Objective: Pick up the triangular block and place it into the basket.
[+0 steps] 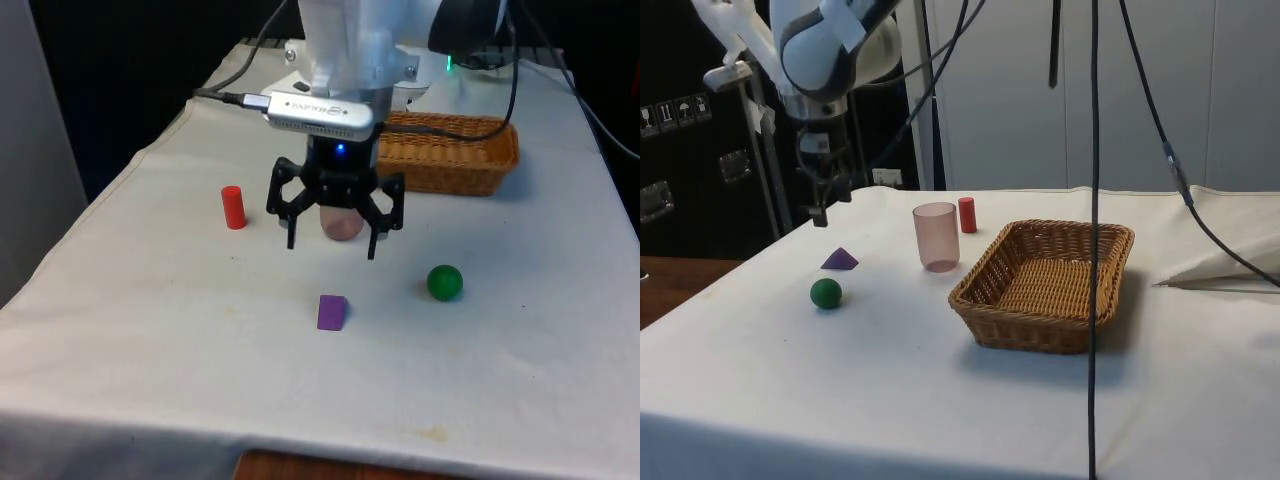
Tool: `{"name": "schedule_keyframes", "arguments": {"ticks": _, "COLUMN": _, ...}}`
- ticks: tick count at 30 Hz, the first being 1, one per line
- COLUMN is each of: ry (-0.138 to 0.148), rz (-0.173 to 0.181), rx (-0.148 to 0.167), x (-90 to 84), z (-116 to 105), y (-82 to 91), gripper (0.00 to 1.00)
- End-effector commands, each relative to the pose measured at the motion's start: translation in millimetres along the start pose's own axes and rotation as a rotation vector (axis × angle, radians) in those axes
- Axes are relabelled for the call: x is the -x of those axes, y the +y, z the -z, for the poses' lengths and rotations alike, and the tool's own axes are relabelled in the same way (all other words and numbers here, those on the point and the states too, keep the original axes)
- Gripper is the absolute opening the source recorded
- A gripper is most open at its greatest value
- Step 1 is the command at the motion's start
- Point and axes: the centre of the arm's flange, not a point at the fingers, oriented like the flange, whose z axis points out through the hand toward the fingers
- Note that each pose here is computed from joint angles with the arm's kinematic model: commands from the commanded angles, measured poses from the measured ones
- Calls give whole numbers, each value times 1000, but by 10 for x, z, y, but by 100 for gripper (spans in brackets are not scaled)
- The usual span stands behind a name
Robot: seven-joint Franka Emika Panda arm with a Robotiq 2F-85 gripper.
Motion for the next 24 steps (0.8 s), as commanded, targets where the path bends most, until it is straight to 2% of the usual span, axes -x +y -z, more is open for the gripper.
{"name": "schedule_keyframes", "arguments": {"ticks": 1, "ry": 5, "rz": 0, "rx": -9, "x": 3, "z": -45, "y": 40, "gripper": 100}}
{"name": "schedule_keyframes", "arguments": {"ticks": 4, "ry": 9, "rz": -1, "rx": -15, "x": 18, "z": -115, "y": 101, "gripper": 100}}
{"name": "schedule_keyframes", "arguments": {"ticks": 5, "ry": 0, "rz": -3, "rx": -8, "x": 25, "z": -84, "y": 92, "gripper": 100}}
{"name": "schedule_keyframes", "arguments": {"ticks": 7, "ry": 12, "rz": -2, "rx": -18, "x": 21, "z": -152, "y": 121, "gripper": 100}}
{"name": "schedule_keyframes", "arguments": {"ticks": 12, "ry": 19, "rz": -2, "rx": -20, "x": 23, "z": -254, "y": 157, "gripper": 100}}
{"name": "schedule_keyframes", "arguments": {"ticks": 14, "ry": 18, "rz": -4, "rx": -9, "x": 35, "z": -271, "y": 166, "gripper": 100}}
{"name": "schedule_keyframes", "arguments": {"ticks": 18, "ry": 22, "rz": -1, "rx": -16, "x": 7, "z": -330, "y": 227, "gripper": 100}}
{"name": "schedule_keyframes", "arguments": {"ticks": 22, "ry": 23, "rz": -3, "rx": -11, "x": -2, "z": -356, "y": 231, "gripper": 100}}
{"name": "schedule_keyframes", "arguments": {"ticks": 24, "ry": 24, "rz": -2, "rx": -21, "x": -34, "z": -415, "y": 219, "gripper": 100}}
